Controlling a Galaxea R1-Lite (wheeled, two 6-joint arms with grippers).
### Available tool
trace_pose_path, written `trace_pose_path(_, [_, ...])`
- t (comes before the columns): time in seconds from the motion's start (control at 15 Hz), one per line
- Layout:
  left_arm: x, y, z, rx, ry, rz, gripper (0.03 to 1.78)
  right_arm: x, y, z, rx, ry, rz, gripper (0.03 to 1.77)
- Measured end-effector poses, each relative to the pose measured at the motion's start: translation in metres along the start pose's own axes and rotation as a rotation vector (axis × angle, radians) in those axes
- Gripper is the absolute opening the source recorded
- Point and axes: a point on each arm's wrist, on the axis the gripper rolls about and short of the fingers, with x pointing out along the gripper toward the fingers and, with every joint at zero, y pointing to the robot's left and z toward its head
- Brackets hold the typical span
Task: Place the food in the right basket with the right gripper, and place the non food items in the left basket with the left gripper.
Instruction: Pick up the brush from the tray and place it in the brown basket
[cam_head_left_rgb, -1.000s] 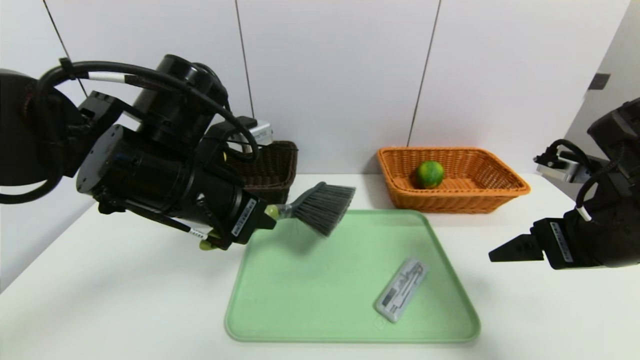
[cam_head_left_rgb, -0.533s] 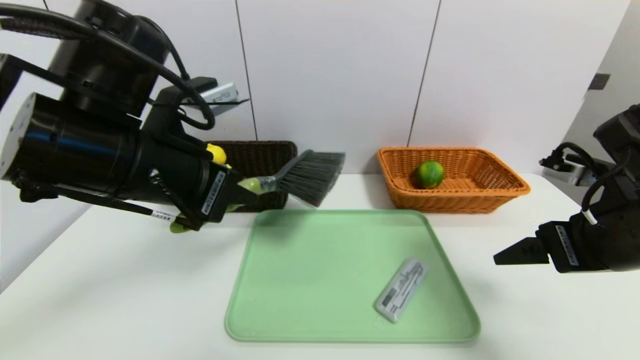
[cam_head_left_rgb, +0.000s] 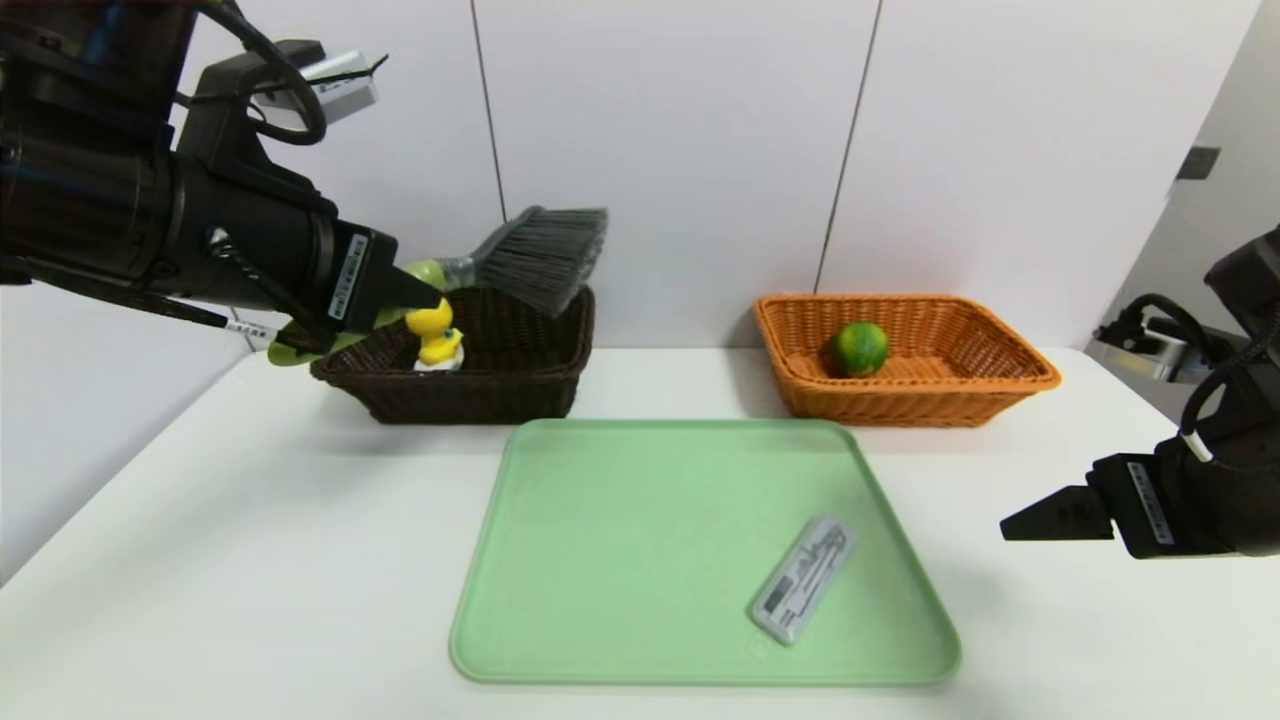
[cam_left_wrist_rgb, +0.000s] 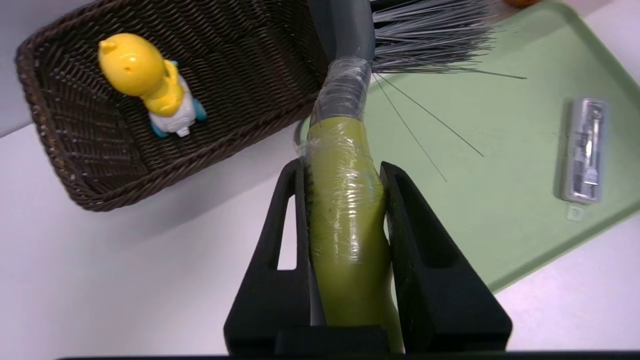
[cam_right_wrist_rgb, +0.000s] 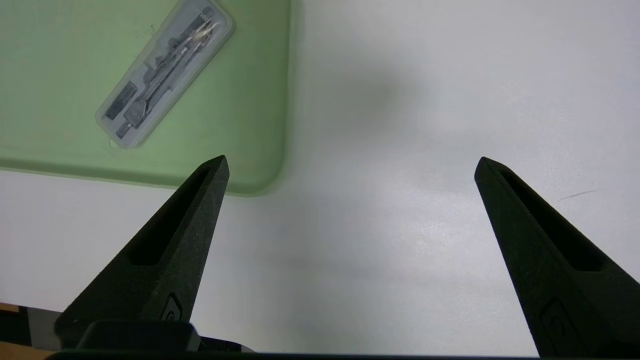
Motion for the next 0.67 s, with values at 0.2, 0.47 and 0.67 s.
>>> trace_pose_path(0.2, [0.01, 0.016, 0.004, 0.0, 0.027, 0.044, 0.47, 0.0, 0.0, -0.001, 0.001, 0.003, -0.001, 1.7])
trace_pose_path(0.47, [0.031, 0.032, 0.012, -0.025, 0.063, 0.027, 0.47, 0.003, -0.002, -0.003, 0.006, 0.016, -0.007, 1.7])
trace_pose_path(0.67, [0.044, 0.039, 0.013, -0.046, 0.124, -0.004, 0.47, 0.004, -0.003, -0.006, 0.009, 0.026, -0.011, 1.7])
